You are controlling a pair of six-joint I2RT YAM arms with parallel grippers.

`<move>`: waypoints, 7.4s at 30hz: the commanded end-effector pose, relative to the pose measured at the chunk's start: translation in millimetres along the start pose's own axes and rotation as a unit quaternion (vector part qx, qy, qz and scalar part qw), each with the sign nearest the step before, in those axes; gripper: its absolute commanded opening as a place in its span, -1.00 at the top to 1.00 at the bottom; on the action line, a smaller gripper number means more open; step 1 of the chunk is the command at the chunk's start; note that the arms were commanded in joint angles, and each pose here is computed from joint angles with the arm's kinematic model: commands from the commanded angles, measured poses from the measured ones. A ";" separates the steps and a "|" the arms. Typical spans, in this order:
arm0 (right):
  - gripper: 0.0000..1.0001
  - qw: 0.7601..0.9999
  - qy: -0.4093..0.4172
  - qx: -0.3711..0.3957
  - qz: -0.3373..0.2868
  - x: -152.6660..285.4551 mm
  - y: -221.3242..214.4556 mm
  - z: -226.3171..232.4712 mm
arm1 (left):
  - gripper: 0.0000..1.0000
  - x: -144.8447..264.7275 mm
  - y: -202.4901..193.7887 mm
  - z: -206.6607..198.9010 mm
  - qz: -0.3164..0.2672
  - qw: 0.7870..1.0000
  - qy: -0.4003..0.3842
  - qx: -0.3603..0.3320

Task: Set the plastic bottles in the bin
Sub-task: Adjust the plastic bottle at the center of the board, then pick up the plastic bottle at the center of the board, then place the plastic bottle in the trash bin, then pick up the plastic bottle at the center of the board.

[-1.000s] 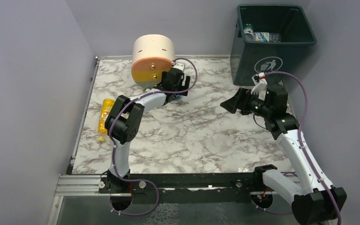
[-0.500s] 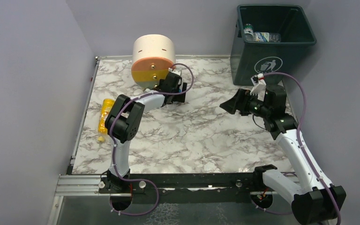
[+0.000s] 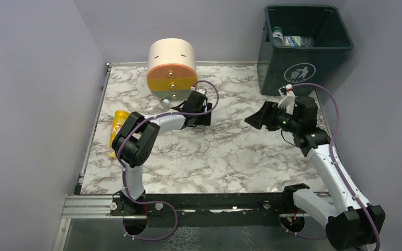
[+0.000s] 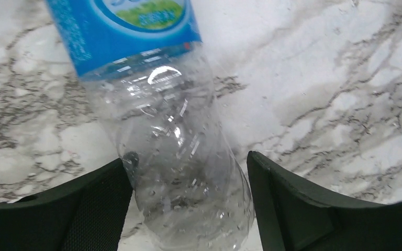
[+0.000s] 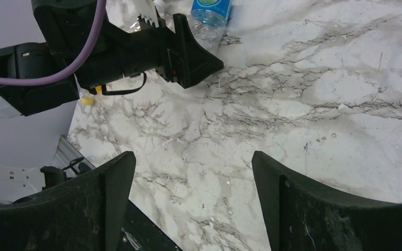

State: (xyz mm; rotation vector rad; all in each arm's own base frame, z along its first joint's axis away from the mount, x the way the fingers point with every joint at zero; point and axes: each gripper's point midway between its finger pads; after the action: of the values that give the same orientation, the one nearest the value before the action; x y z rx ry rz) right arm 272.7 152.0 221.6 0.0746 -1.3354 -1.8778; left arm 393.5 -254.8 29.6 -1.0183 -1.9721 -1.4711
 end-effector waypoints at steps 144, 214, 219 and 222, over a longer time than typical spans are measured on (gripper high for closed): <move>-0.11 0.966 -0.123 -0.009 -0.227 12.1 341.6 -137.4 | -0.98 182.8 -37.1 7.7 -0.078 0.997 -0.027 0.000; -0.99 0.998 0.041 -0.026 -0.045 10.9 60.4 -5.8 | -0.98 228.2 57.7 128.0 -0.158 0.978 0.127 0.037; -0.99 0.998 0.049 -0.022 -0.044 17.8 50.8 2.3 | -0.98 197.9 57.1 143.5 -0.111 0.986 0.115 0.053; -0.99 0.998 0.051 -0.023 -0.042 18.7 46.6 3.6 | -0.98 181.8 63.9 151.5 -0.089 0.988 0.114 0.057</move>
State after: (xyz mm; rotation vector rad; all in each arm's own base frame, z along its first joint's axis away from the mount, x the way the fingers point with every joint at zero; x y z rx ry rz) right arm 296.6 132.3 269.7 0.1686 -1.2464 -1.9811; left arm 317.5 -44.8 152.5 -0.5277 -1.9441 -1.4831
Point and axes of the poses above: each gripper's point midway between its finger pads, its own x axis back along the fingers, its own z axis along the line the jaws close on, y = z × x, and after that the axes turned 12 degrees about x, right-handed
